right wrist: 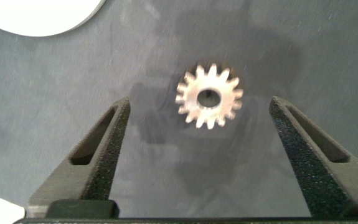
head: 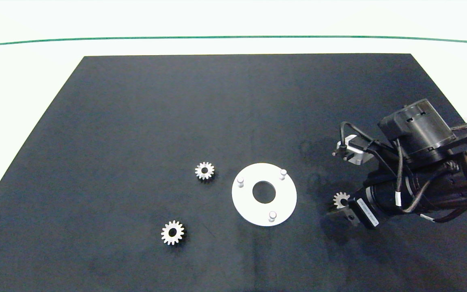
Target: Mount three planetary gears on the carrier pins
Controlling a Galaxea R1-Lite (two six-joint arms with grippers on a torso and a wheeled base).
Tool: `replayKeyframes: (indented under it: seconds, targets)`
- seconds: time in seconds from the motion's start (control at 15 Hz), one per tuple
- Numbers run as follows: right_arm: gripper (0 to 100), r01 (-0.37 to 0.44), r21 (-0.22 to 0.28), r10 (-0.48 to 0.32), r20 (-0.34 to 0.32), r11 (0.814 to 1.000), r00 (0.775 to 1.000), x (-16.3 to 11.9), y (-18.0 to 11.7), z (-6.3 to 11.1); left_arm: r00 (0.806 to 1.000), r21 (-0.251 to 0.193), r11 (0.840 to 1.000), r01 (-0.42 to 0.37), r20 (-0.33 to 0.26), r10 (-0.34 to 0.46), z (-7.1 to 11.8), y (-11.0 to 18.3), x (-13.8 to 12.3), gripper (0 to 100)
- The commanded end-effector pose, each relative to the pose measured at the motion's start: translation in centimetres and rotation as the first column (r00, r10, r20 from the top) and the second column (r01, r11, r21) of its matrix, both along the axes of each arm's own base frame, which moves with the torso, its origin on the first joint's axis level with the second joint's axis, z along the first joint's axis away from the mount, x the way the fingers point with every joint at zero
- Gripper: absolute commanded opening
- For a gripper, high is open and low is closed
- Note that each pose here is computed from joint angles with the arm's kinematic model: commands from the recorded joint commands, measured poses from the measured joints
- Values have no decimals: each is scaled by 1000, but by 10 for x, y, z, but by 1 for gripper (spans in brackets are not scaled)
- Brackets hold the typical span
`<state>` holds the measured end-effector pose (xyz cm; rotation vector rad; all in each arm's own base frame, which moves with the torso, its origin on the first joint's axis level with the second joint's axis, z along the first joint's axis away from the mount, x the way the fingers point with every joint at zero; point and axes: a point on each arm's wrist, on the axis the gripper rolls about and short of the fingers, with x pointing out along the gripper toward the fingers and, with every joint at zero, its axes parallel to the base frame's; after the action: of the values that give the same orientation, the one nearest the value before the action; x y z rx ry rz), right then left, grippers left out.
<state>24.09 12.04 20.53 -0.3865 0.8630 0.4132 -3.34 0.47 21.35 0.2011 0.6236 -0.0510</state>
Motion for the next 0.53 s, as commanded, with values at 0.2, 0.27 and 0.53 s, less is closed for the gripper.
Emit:
replayKeyframes:
  seconds: [0.2, 0.27, 0.53]
  targets:
    - [81, 8, -16, -8, -1, 1000, 1000, 6, 3, -4, 1000, 2, 1000, 1, -4, -1, 0, 0, -2, 100]
    - [79, 8, -16, -8, 0, 1000, 1000, 6, 3, -4, 1000, 2, 1000, -1, -5, 1, 0, 0, -2, 100]
    - [70, 5, -20, -5, -7, 1000, 1000, 8, 4, -6, 1000, 3, 1000, 2, -17, -2, -1, 0, -3, 100]
